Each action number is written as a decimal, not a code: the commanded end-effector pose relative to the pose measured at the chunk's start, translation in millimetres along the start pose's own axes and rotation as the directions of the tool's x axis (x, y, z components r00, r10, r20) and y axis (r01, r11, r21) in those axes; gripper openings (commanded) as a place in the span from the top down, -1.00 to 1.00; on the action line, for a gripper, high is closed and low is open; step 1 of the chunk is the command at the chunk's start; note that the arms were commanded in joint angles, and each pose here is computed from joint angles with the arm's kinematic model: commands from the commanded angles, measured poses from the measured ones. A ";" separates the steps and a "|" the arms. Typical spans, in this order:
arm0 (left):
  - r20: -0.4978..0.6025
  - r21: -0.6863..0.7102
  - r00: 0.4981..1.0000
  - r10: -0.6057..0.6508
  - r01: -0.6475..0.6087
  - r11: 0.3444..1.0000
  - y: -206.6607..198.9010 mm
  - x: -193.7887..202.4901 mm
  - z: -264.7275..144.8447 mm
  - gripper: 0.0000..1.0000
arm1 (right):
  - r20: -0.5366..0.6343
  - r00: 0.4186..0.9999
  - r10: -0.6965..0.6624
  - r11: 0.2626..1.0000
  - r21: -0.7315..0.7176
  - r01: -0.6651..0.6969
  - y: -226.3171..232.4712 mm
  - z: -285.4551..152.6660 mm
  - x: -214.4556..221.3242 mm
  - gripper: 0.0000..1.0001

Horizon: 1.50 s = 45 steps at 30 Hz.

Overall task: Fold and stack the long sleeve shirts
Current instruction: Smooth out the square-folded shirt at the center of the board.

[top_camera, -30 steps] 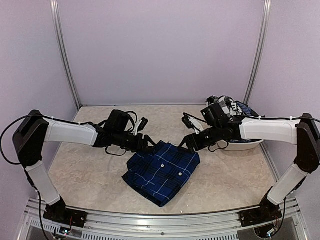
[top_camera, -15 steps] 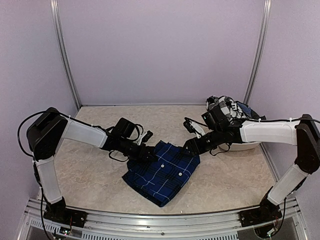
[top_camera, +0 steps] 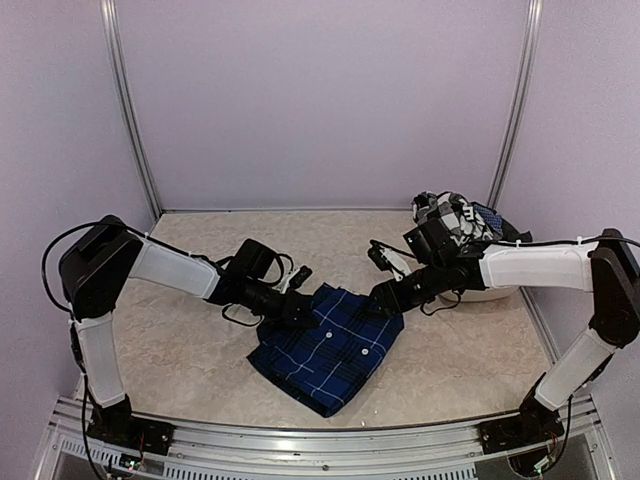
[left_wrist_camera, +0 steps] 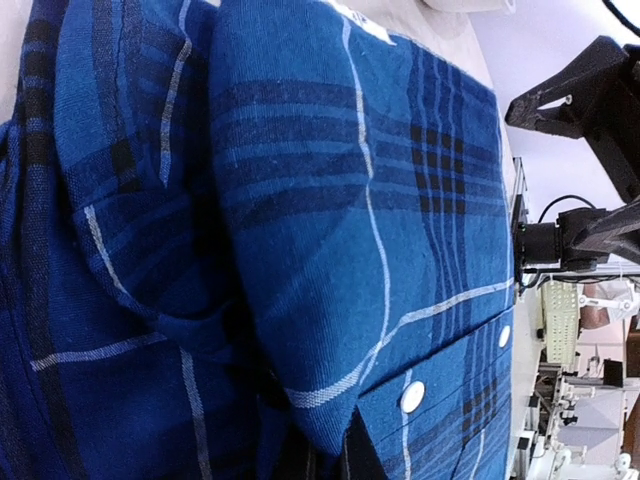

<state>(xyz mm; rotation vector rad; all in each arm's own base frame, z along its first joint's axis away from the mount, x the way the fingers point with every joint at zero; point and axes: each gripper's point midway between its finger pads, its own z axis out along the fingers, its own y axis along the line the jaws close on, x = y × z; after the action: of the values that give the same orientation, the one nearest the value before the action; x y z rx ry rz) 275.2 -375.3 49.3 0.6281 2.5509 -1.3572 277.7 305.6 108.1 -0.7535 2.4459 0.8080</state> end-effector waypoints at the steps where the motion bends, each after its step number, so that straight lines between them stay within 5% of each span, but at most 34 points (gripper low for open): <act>1: 0.053 0.100 0.998 0.040 -0.045 0.994 -42.0 -16.0 -18.3 1.00 | 0.013 1.000 0.008 1.000 0.013 -0.008 -2.9 -4.0 -0.6 -0.32; 12: 0.102 0.232 0.994 -0.046 0.022 0.972 -79.6 -28.4 -51.3 1.00 | 0.017 1.000 0.002 1.000 0.021 -0.002 -2.9 -12.5 -2.6 -0.32; 22: 0.113 0.114 0.981 -0.159 0.146 0.983 -22.9 -15.6 -60.3 1.00 | 0.039 0.999 -0.018 0.996 -0.091 0.022 14.8 -9.8 -3.0 -0.32; 35: 0.106 -0.060 0.961 -0.256 0.263 0.963 51.0 16.7 -59.7 1.00 | -0.042 0.999 0.015 0.986 -0.164 -0.022 14.8 48.6 20.1 -0.29; 45: 0.109 -0.205 0.958 -0.266 0.283 0.937 81.7 32.6 -60.9 1.00 | -0.133 0.989 0.063 0.998 0.028 -0.060 -16.7 88.2 38.0 -0.24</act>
<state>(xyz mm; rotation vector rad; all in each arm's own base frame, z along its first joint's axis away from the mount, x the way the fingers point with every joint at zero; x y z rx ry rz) 286.5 -294.7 35.1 0.2043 2.6717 -1.2837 274.3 342.9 37.0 -0.7871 2.5396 0.9366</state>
